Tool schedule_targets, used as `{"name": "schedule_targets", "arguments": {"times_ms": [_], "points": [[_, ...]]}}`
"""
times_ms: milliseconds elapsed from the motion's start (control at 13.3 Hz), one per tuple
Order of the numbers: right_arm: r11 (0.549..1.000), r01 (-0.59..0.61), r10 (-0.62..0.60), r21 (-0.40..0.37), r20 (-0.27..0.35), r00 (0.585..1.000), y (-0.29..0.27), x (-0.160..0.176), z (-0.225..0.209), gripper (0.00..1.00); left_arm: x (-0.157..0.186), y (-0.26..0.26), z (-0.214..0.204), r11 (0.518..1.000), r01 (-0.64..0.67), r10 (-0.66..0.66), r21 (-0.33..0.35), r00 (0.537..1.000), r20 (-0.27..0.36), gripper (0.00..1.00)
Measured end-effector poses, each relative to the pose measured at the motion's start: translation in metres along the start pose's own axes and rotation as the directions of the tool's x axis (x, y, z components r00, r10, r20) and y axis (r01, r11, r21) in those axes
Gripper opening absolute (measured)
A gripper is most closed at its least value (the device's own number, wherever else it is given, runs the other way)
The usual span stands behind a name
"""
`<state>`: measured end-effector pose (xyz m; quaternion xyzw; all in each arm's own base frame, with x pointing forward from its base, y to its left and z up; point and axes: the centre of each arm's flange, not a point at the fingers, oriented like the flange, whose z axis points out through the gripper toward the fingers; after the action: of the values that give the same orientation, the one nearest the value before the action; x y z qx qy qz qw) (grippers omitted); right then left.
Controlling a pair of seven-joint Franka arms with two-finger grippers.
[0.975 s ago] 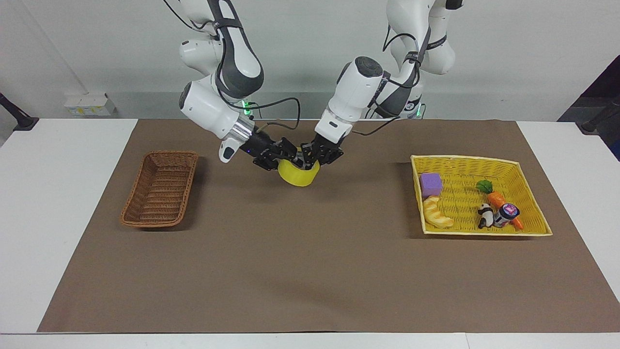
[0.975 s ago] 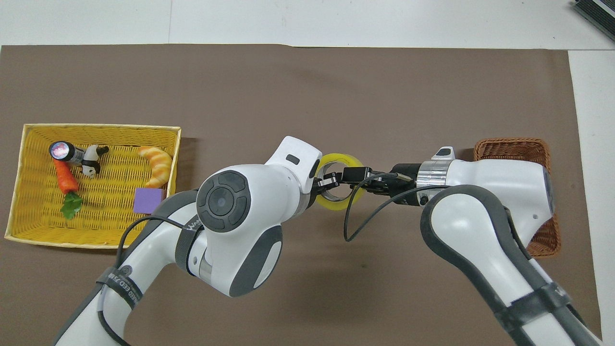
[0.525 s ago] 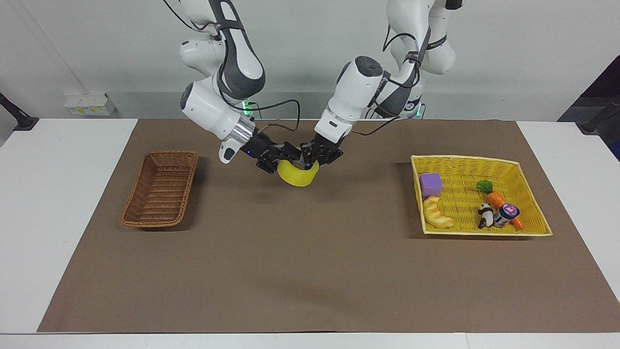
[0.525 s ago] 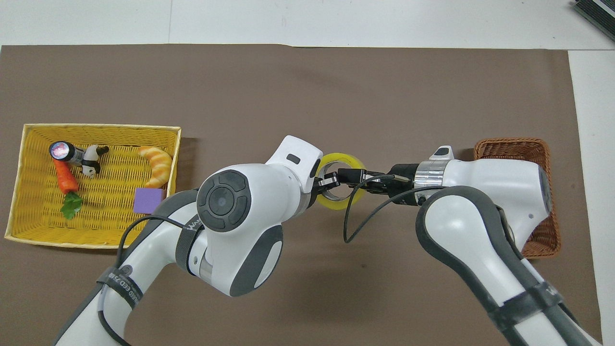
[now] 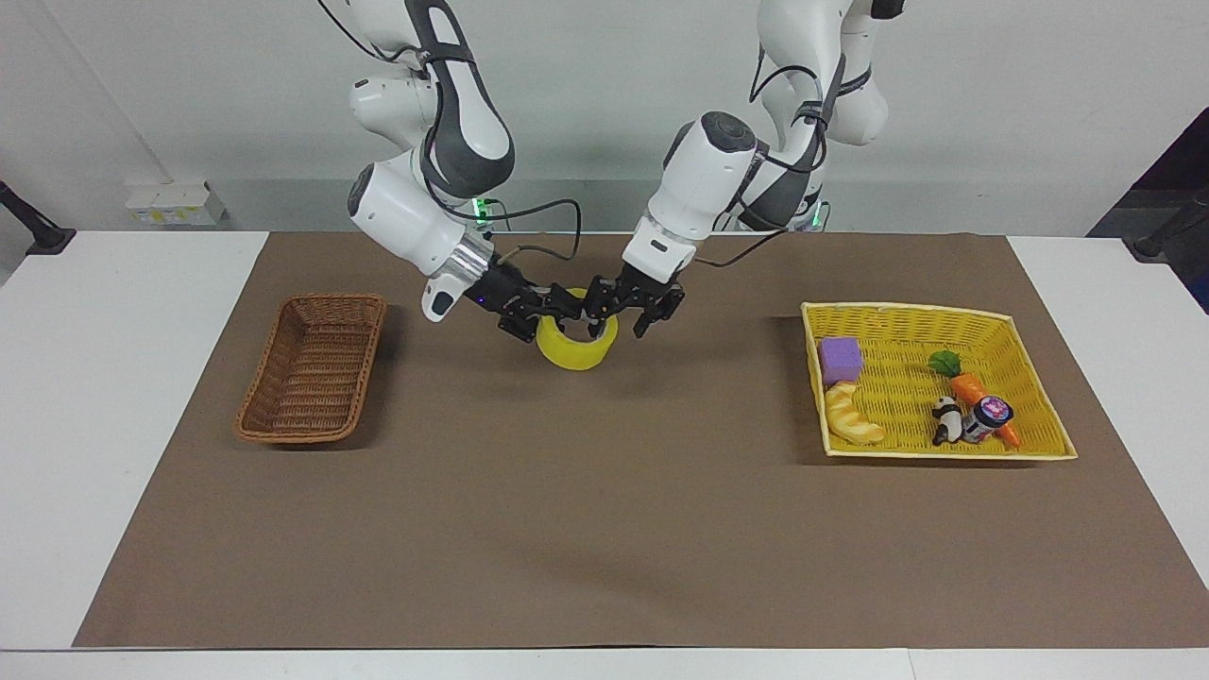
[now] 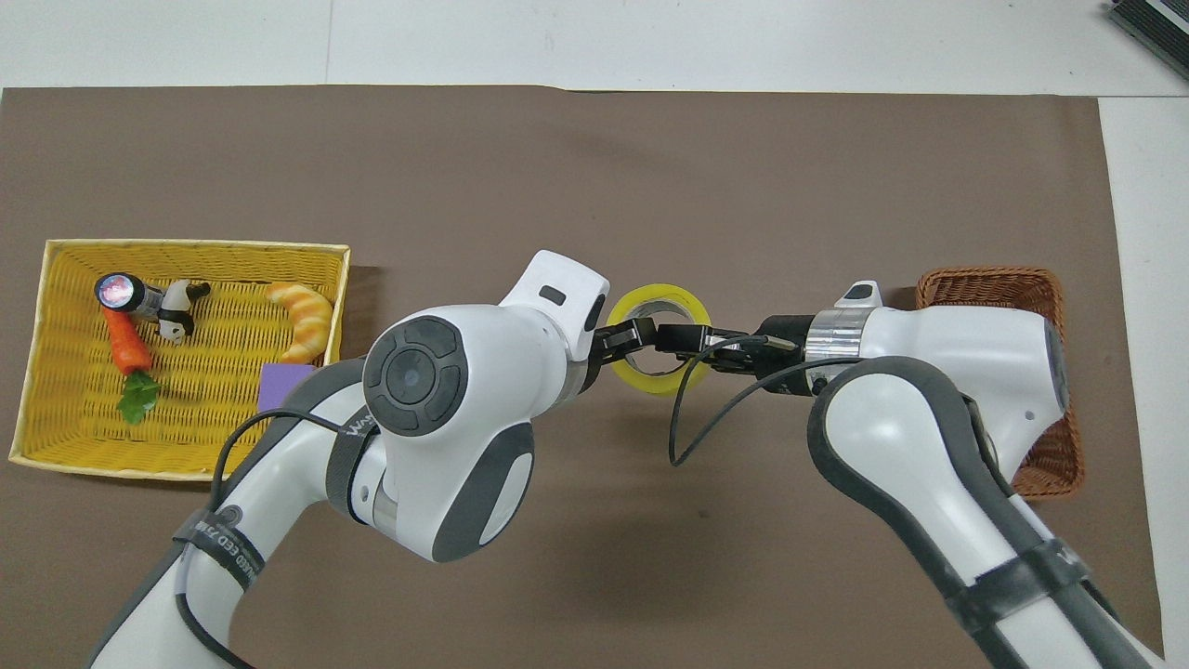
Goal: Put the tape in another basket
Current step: 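Grasp the tape with the right gripper while the left gripper releases it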
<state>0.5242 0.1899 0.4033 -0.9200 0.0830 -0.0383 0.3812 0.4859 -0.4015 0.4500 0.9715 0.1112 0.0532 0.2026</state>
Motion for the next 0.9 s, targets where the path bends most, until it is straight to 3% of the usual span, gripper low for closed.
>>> {"name": "schedule_targets", "arguments": {"times_ms": [150,375,675,900], "points": [[1.000,0.007,-0.007,-0.007,0.002,1.000,0.000,0.000,0.000,0.00,0.010,-0.004,-0.007,1.000,-0.012,0.012,-0.005,1.000,-0.013,1.00],[0.996,0.047,-0.045,-0.069,0.030,0.999,-0.003,-0.001,0.001,0.00,0.018,-0.015,-0.026,0.996,-0.088,0.087,0.021,0.996,0.024,1.00],[0.981,0.080,-0.065,-0.174,0.089,0.994,0.018,0.005,-0.008,0.00,0.071,-0.095,-0.093,0.965,-0.230,0.217,0.125,0.970,0.112,1.00],[0.949,0.080,-0.050,-0.305,0.102,0.993,0.022,0.007,-0.010,0.00,0.103,-0.155,-0.139,0.911,-0.335,0.315,0.242,0.942,0.118,1.00]]}}
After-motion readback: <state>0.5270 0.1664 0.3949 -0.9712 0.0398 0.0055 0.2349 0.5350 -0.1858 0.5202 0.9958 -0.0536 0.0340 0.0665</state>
